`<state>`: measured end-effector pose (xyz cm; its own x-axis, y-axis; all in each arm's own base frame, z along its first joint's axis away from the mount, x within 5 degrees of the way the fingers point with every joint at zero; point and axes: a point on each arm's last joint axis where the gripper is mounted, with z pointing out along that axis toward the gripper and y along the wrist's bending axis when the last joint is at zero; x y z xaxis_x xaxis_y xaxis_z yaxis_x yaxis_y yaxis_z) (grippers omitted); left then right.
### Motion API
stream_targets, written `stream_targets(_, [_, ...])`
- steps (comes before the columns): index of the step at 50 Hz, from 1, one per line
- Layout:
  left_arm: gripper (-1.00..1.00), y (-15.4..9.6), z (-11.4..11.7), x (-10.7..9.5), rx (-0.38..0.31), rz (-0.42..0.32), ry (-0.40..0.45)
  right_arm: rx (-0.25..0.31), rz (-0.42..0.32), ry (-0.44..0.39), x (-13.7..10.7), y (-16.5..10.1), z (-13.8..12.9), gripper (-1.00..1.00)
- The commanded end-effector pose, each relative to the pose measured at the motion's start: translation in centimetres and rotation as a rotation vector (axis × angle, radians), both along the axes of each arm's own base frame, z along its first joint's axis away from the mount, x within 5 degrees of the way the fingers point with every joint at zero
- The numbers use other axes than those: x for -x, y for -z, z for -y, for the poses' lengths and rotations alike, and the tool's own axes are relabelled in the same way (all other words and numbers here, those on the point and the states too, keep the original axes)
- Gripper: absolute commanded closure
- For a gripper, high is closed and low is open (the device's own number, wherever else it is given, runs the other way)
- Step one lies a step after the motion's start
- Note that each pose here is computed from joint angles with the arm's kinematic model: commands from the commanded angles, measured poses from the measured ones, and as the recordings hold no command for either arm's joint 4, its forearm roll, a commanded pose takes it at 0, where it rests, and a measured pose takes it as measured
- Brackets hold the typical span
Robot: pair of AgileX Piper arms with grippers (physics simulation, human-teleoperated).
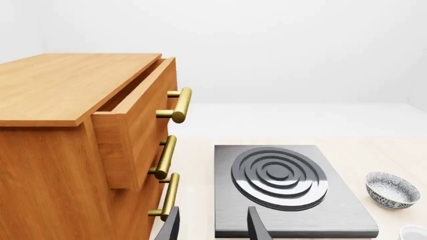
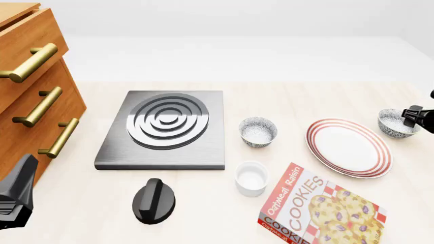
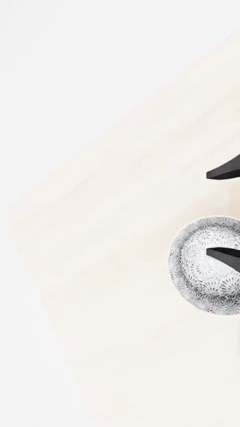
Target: Pick the akita bowl next to the plate and place it on the plate.
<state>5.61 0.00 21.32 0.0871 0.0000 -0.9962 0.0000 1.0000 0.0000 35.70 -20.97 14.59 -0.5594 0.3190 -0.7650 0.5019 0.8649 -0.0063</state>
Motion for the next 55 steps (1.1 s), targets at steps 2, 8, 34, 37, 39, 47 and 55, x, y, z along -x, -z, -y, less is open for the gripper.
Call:
stream_targets(2, [-1.0,0.0,0.0,0.0,0.0,0.0,0.0,-0.013,-0.01,0.001,-0.4,0.5,0.0,-1.0])
stream_targets(8, [-1.0,0.0,0.0,0.0,0.0,0.0,0.0,-0.018,-0.015,0.003,-0.7,0.8,0.2,-1.0])
stream_targets(34, [-1.0,0.0,0.0,0.0,0.0,0.0,0.0,-0.033,-0.045,0.0,-1.0,2.7,0.3,-1.0])
stream_targets(37, [-1.0,0.0,0.0,0.0,0.0,0.0,0.0,-0.033,-0.048,0.0,-1.0,2.8,0.4,-1.0])
stream_targets(39, [-1.0,0.0,0.0,0.0,0.0,0.0,0.0,-0.035,-0.049,-0.001,-1.0,2.8,0.3,-1.0])
stream_targets(47, [-1.0,0.0,0.0,0.0,0.0,0.0,0.0,-0.037,-0.052,-0.003,-1.1,3.0,0.3,-1.0])
stream_targets(55, [-1.0,0.0,0.0,0.0,0.0,0.0,0.0,-0.035,-0.056,-0.005,-0.9,3.3,0.2,-1.0])
